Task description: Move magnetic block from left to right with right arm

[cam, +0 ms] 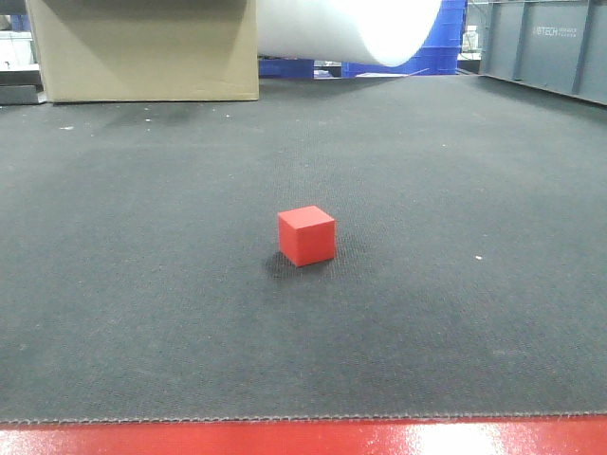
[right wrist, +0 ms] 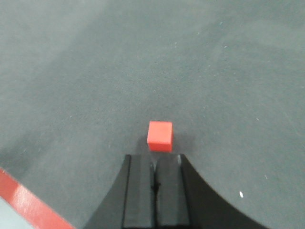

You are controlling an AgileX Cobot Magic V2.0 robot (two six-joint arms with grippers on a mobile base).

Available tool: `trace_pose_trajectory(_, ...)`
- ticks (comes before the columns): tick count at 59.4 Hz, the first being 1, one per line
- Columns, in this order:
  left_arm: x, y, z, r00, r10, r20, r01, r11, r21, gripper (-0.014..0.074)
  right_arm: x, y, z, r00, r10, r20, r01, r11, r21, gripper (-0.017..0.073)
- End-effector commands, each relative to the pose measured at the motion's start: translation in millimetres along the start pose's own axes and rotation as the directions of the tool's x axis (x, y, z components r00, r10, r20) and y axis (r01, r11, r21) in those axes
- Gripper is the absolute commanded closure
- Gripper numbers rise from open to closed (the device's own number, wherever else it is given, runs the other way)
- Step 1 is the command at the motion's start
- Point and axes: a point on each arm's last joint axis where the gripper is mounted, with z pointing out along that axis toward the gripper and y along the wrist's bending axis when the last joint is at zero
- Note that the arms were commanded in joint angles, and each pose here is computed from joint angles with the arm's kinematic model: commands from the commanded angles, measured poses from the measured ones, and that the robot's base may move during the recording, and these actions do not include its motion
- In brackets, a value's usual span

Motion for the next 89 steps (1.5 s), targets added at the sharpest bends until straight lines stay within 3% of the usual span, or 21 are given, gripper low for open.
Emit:
trace_pose_trajectory(1, -5, -0.2, -1, 0.996, -0.004, 0.09, 0.004, 1.0, 0.003, 0.071, 6, -2.2, -29, 0.979, -0.013, 0.204, 0.018, 1.0, -0.022, 0.0512)
trace_pose_trajectory(23, -5, -0.2, -1, 0.996, -0.004, 0.09, 0.004, 1.0, 0.003, 0.071, 82, -14.8, -90, 0.903, 0.001, 0.429, 0.028, 0.998, -0.061, 0.0512)
trace_pose_trajectory(32, -5, -0.2, -1, 0.996, -0.004, 0.09, 0.004, 1.0, 0.003, 0.071, 88, -15.5, -100, 0.882, 0.004, 0.471, 0.032, 0.997, -0.069, 0.0512)
trace_pose_trajectory(62, -5, -0.2, -1, 0.996, -0.004, 0.09, 0.004, 1.0, 0.003, 0.071, 88, -15.6, -100, 0.883, 0.002, 0.47, 0.034, 0.997, -0.067, 0.0512)
trace_pose_trajectory(68, -5, -0.2, -1, 0.996, -0.004, 0.09, 0.004, 1.0, 0.003, 0.071, 89, -18.7, -98, 0.88, -0.014, 0.475, 0.031, 0.999, -0.028, 0.0512)
trace_pose_trajectory(76, -5, -0.2, -1, 0.996, -0.004, 0.09, 0.004, 1.0, 0.003, 0.071, 100, -33.1, -86, 0.886, -0.01, 0.463, -0.044, 0.993, 0.106, 0.0512)
trace_pose_trajectory(83, -5, -0.2, -1, 0.996, -0.004, 0.09, 0.004, 1.0, 0.003, 0.071, 119, -50.5, -76, 0.879, -0.01, 0.477, -0.124, 0.961, 0.249, 0.0512)
trace_pose_trajectory(89, -5, -0.2, -1, 0.996, -0.004, 0.09, 0.004, 1.0, 0.003, 0.071, 142, -63.2, -71, 0.844, -0.035, 0.535, -0.181, 0.921, 0.346, 0.0512)
